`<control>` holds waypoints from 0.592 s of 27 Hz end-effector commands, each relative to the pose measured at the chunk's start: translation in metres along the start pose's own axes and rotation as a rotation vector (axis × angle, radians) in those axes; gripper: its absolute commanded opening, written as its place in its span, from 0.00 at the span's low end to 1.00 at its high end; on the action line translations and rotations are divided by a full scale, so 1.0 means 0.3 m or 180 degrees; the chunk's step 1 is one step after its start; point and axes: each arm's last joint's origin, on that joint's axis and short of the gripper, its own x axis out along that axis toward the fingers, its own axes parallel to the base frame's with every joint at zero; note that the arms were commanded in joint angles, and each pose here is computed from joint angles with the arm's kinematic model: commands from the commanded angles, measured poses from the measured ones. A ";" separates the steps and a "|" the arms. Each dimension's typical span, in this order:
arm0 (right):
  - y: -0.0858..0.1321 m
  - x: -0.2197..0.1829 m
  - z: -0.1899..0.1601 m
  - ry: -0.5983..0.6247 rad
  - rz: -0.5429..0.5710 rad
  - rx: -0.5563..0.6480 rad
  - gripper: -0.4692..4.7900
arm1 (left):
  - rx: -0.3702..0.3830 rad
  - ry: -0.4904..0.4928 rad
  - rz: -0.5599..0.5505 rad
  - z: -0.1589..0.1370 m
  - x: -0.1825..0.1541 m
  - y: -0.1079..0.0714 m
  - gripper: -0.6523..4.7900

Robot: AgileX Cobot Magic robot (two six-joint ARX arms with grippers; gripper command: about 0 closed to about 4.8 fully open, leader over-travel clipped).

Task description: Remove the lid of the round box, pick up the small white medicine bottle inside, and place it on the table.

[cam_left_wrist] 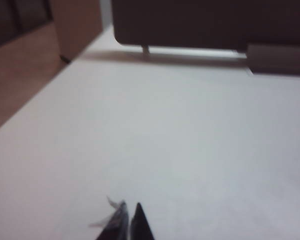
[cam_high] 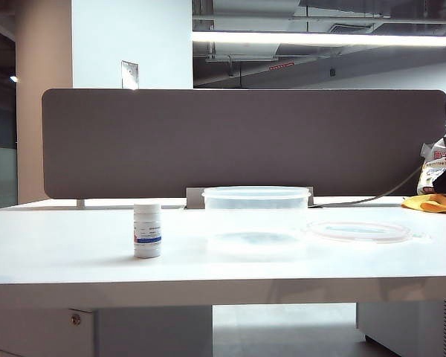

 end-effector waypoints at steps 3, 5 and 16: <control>0.001 0.000 0.013 -0.0076 0.0005 0.0008 0.13 | 0.0003 -0.0111 0.0034 -0.036 -0.007 0.017 0.16; 0.002 0.000 0.013 -0.0076 0.0006 0.0008 0.13 | 0.0052 -0.0139 0.0048 -0.033 -0.008 0.022 0.16; 0.001 0.000 0.011 -0.0060 0.0009 0.0005 0.13 | 0.0113 -0.0236 -0.0045 -0.031 -0.031 0.023 0.16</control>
